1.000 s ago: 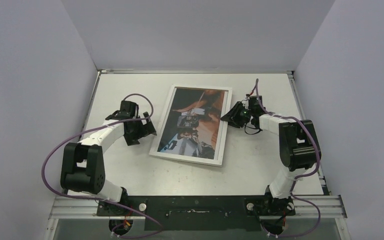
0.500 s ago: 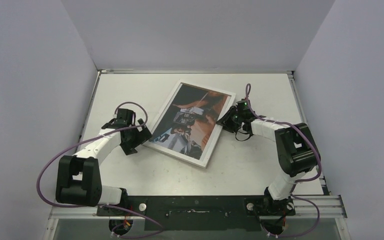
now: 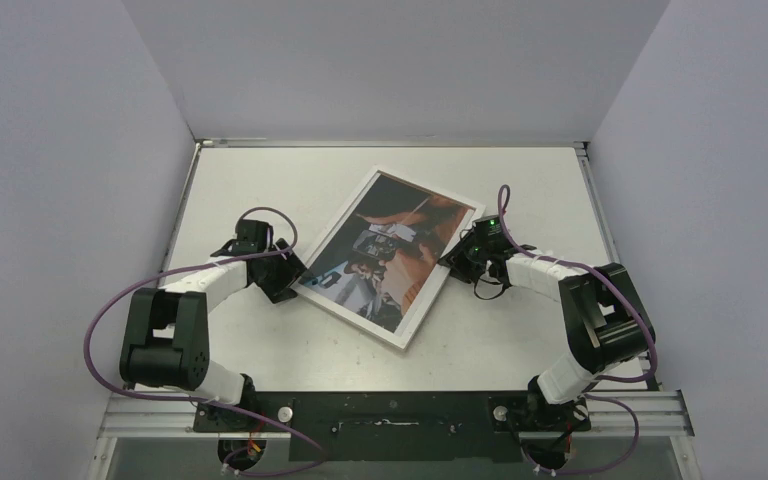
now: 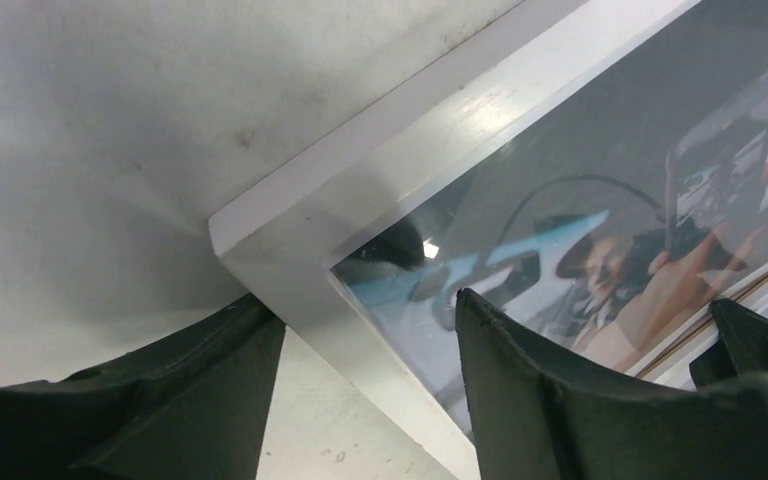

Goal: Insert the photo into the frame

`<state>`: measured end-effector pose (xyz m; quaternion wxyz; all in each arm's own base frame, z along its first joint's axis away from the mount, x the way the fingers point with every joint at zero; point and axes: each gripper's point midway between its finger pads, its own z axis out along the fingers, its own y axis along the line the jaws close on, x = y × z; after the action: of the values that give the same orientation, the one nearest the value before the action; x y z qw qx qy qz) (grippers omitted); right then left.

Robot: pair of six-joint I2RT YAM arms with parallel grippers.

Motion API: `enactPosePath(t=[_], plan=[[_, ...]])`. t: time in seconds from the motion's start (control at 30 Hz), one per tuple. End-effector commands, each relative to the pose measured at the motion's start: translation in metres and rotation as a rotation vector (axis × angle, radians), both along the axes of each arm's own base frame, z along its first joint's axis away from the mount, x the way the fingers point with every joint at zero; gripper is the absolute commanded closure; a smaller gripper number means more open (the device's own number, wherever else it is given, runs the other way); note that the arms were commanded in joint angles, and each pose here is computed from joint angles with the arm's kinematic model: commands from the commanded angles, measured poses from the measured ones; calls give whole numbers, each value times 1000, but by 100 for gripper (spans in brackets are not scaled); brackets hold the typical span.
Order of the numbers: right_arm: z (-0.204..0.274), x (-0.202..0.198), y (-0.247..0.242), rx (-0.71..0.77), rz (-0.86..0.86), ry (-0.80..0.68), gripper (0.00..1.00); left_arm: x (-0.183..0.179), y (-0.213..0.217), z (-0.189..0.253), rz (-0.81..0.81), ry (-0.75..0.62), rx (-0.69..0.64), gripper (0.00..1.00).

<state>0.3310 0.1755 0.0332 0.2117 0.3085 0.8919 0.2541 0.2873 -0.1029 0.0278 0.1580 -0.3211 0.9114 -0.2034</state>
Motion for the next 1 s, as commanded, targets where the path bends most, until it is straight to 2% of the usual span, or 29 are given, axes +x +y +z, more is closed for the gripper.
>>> enactPosePath(t=[0.0, 0.1, 0.23, 0.43, 0.57, 0.73, 0.83, 0.97], plan=[[5, -5, 1, -15, -68, 13, 83, 54, -9, 20, 11, -139, -66, 43], [9, 2, 17, -6, -53, -55, 83, 73, -7, 17, -4, -139, -73, 50], [12, 13, 42, 11, -41, -101, 83, 103, -2, 15, -17, -174, -83, 52], [6, 6, 66, 40, -69, -73, 84, 149, 4, 15, -92, -232, -94, 52], [3, -2, 90, 83, -54, -63, 83, 170, -2, 7, -178, -236, -110, 53], [-3, -16, 116, 131, -26, -39, 81, 185, 0, 6, -209, -255, -91, 53], [-4, -22, 117, 147, -46, -24, 76, 187, 2, 4, -212, -253, -87, 52], [3, -23, 114, 157, -73, -24, 55, 183, 2, 0, -233, -249, -84, 51]])
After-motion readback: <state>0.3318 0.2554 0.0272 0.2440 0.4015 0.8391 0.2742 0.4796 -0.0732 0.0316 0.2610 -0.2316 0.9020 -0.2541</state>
